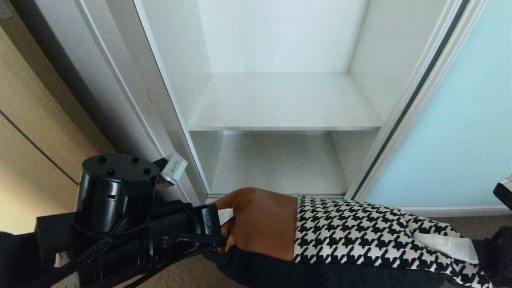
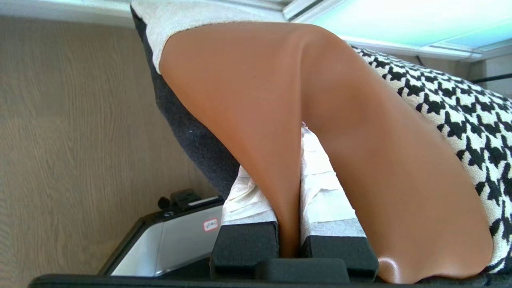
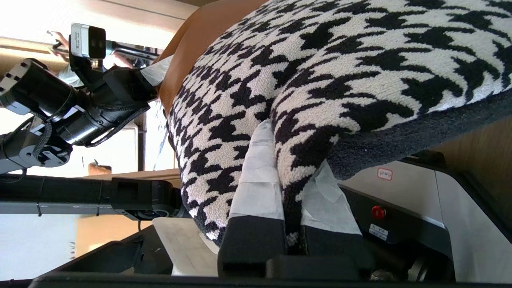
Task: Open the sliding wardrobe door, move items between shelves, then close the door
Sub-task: Place the pillow on the lower shelf
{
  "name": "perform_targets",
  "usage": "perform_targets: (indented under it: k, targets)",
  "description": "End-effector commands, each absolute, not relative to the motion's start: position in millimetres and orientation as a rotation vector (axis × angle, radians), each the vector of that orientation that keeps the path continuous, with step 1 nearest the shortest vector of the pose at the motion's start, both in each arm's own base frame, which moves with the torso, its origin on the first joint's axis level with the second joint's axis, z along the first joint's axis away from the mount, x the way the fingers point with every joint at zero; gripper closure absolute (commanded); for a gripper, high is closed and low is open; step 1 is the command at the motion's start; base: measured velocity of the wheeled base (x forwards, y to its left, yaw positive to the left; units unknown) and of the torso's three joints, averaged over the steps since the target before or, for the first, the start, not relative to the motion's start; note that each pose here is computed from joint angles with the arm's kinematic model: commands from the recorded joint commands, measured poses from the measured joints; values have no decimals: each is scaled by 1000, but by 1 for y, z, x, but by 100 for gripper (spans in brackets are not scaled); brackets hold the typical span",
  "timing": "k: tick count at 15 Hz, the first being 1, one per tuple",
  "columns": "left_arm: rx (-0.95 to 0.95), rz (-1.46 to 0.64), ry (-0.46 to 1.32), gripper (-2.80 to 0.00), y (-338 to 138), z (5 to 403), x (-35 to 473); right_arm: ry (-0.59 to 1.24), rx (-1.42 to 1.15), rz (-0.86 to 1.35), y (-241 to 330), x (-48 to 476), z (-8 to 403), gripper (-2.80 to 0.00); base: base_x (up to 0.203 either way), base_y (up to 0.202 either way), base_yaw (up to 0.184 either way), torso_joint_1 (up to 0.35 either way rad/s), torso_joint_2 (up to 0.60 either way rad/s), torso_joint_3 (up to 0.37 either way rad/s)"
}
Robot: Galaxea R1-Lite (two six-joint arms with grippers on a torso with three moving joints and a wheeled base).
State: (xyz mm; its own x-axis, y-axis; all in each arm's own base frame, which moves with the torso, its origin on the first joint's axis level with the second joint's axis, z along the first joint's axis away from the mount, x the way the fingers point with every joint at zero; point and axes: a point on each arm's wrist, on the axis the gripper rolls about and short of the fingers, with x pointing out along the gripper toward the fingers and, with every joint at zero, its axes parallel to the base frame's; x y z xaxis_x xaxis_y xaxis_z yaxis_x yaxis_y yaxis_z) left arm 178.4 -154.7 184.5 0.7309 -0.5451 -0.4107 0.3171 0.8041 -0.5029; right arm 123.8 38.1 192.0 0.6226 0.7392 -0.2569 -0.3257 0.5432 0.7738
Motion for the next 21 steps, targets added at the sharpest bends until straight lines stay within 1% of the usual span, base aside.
perform_targets:
  k: [1, 7, 11, 13, 21]
  targets:
    - [-422, -485, 582, 0, -155, 183, 179, 627, 756, 684, 38, 125, 192, 0, 0, 0, 0, 4, -1, -200]
    - [-413, -524, 644, 0, -161, 173, 184, 685, 771, 657, 41, 139, 185, 0, 0, 0, 0, 3, 1, -200]
    - [-435, -528, 603, 0, -159, 182, 185, 705, 768, 652, 44, 151, 185, 0, 0, 0, 0, 2, 1, -197]
    - [-478, -536, 565, 0, -157, 194, 183, 675, 764, 655, 43, 154, 190, 0, 0, 0, 0, -1, 3, -195]
    - [-467, -520, 599, 0, -160, 185, 187, 709, 768, 644, 45, 161, 184, 0, 0, 0, 0, 3, 3, -196]
